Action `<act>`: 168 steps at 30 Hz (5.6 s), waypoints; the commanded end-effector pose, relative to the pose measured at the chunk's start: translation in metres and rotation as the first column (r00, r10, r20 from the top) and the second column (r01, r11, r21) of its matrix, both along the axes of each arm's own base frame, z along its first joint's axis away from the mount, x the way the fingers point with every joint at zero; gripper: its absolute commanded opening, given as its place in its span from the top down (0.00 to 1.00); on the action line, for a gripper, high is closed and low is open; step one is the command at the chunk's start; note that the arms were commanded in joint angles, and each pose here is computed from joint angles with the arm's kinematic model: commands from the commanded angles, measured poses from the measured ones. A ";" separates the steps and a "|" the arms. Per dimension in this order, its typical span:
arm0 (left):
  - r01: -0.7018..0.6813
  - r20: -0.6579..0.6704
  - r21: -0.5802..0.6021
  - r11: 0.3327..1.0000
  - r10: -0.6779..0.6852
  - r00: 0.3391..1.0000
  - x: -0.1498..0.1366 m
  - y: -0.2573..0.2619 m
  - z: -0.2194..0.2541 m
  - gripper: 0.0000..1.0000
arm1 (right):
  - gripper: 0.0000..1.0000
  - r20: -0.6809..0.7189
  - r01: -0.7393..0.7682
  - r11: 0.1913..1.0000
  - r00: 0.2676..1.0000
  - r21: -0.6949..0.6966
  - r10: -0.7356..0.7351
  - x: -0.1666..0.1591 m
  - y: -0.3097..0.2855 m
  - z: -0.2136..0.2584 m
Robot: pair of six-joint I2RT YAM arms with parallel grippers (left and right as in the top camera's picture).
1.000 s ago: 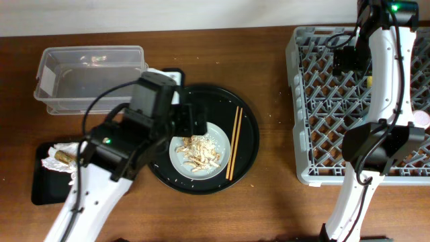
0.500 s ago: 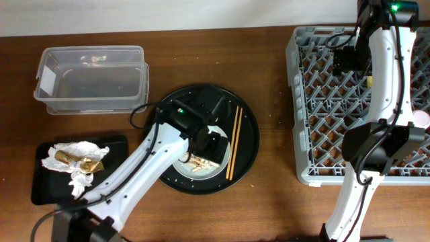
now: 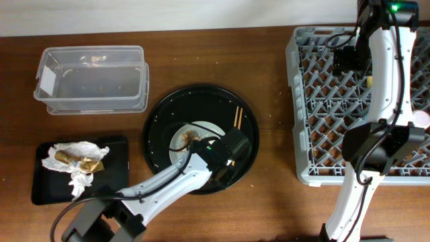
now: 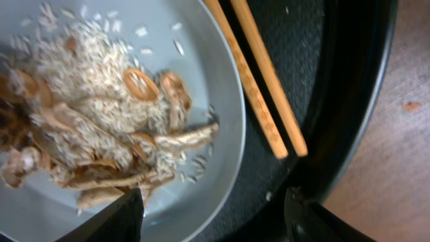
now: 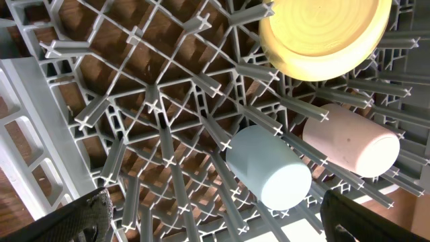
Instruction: Sort waste into correct bins and load items into the dishwasher rack
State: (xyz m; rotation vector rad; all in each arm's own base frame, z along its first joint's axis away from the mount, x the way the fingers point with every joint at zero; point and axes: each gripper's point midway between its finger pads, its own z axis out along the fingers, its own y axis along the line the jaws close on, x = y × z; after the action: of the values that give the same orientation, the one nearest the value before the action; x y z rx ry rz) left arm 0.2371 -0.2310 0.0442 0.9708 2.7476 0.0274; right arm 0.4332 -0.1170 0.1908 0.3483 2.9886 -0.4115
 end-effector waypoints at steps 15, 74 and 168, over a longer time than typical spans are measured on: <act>0.006 -0.013 0.139 0.990 -0.004 1.000 0.007 0.013 -0.045 0.78 | 0.01 0.033 0.015 1.000 0.999 -0.019 -0.014 -0.004 -0.003 0.015; -0.992 0.011 -0.040 -0.121 0.993 -0.122 0.062 0.326 0.113 0.01 | 0.02 0.033 0.015 1.000 0.999 -0.019 -0.014 -0.004 -0.003 0.015; -0.566 -0.134 -0.182 0.804 0.550 0.824 0.094 0.007 0.037 0.05 | 0.02 0.033 0.015 1.000 0.999 -0.019 -0.014 -0.004 -0.003 0.015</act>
State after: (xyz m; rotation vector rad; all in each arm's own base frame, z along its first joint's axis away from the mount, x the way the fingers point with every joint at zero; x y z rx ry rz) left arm 0.3275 -0.2256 0.1098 0.2256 2.8815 -0.4097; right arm 0.4330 -0.1170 0.1923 0.3492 2.9849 -0.4118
